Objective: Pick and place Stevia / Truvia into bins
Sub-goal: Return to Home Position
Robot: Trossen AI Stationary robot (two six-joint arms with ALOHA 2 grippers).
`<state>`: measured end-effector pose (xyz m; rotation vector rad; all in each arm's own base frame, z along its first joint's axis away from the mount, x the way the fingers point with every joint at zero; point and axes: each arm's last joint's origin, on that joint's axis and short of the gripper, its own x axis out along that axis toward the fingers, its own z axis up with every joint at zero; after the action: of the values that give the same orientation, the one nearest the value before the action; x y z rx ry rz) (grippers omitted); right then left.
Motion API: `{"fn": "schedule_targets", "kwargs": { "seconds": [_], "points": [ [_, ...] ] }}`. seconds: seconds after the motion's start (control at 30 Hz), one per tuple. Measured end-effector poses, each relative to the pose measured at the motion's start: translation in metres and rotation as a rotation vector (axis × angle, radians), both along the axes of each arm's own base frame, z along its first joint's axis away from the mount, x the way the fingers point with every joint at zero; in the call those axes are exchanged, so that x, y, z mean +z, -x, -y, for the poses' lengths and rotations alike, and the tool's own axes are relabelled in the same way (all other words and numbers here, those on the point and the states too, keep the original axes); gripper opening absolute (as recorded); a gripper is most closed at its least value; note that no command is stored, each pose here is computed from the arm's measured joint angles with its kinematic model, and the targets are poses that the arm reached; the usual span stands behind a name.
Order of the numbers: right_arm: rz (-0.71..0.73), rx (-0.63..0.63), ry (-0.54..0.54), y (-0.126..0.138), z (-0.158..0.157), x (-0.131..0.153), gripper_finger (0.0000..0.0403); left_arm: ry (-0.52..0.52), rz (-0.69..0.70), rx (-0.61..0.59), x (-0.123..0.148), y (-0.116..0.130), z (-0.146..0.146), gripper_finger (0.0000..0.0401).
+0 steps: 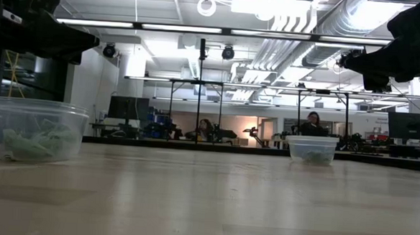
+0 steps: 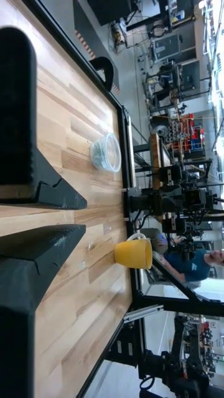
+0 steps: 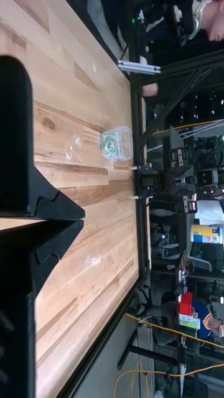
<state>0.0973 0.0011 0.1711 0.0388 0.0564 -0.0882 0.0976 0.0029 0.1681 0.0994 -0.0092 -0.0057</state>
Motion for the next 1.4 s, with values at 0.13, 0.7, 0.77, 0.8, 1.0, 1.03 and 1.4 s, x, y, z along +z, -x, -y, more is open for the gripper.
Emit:
{"fn": "schedule_targets", "kwargs": {
  "seconds": [0.13,0.7,0.77,0.8,1.0,1.03,1.4],
  "points": [
    [0.0,0.0,0.0,0.0,0.0,0.0,0.0002,0.0,0.0,0.0,0.0,0.0,0.0,0.0085],
    [0.0,0.0,0.0,0.0,0.0,0.0,0.0003,0.0,0.0,0.0,0.0,0.0,0.0,0.0085],
    [0.0,0.0,0.0,0.0,0.0,0.0,0.0005,0.0,0.0,0.0,0.0,0.0,0.0,0.0085],
    [0.0,0.0,0.0,0.0,0.0,0.0,0.0006,0.0,0.0,0.0,0.0,0.0,0.0,0.0084],
    [0.0,0.0,0.0,0.0,0.0,0.0,0.0003,0.0,0.0,0.0,0.0,0.0,0.0,0.0085],
    [0.0,0.0,0.0,0.0,0.0,0.0,0.0003,0.0,0.0,0.0,0.0,0.0,0.0,0.0086],
    [0.0,0.0,0.0,0.0,0.0,0.0,0.0002,0.0,0.0,0.0,0.0,0.0,0.0,0.0085]
  ]
}}
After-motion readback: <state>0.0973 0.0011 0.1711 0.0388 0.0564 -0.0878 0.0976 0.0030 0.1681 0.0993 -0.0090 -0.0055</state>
